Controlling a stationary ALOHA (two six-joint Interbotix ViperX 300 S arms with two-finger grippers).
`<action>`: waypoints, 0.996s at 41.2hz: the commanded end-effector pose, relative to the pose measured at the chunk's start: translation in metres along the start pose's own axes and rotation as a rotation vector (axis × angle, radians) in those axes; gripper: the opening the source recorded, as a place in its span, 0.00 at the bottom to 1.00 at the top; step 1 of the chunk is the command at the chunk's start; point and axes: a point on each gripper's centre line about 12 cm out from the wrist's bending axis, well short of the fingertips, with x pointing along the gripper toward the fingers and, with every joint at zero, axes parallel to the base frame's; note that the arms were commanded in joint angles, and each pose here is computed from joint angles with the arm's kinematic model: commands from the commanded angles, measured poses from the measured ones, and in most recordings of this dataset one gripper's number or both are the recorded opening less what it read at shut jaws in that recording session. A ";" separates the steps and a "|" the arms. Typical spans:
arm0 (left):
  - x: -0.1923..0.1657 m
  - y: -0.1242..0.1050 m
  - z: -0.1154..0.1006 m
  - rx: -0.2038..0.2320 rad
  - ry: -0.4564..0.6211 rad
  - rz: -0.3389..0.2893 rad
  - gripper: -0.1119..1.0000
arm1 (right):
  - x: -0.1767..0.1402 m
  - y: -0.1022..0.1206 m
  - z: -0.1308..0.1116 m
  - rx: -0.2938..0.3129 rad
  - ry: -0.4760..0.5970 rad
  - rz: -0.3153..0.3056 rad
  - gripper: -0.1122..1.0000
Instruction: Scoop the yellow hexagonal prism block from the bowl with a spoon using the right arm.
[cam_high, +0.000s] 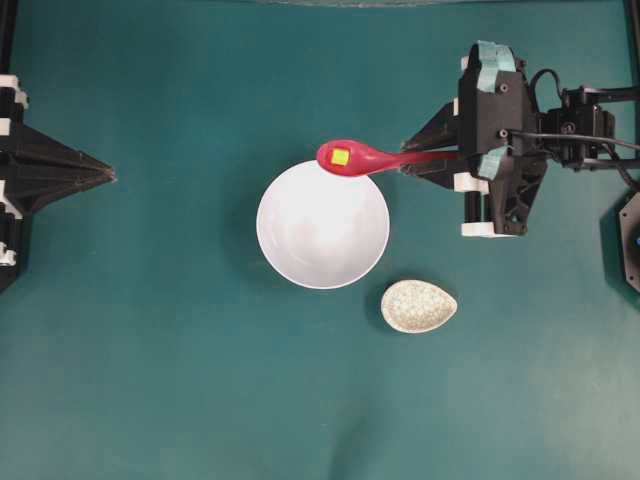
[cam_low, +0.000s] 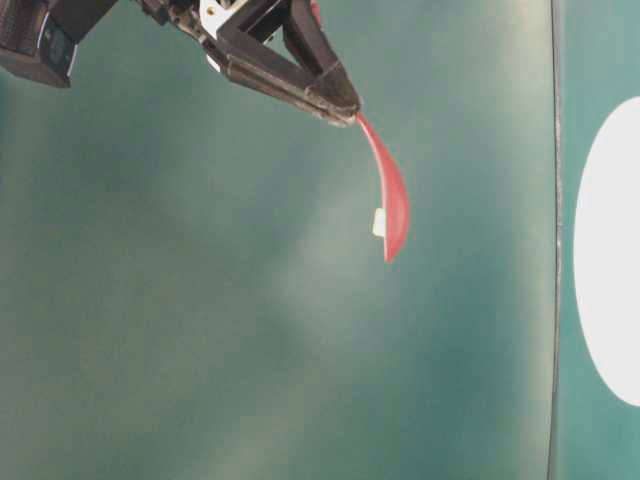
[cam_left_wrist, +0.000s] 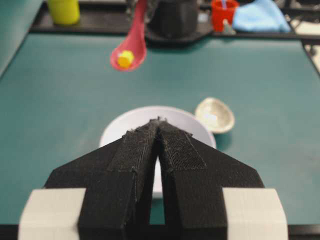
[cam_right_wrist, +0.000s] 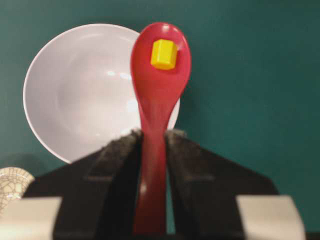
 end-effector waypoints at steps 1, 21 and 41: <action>0.001 0.001 0.014 0.004 -0.038 0.003 0.11 | -0.011 -0.002 0.015 -0.001 -0.053 -0.007 0.31; 0.001 0.001 0.014 0.003 -0.038 0.003 0.11 | -0.011 -0.002 0.015 -0.001 -0.053 -0.007 0.31; 0.001 0.001 0.016 -0.002 -0.052 0.003 0.11 | -0.010 -0.003 0.014 -0.006 -0.052 -0.010 0.31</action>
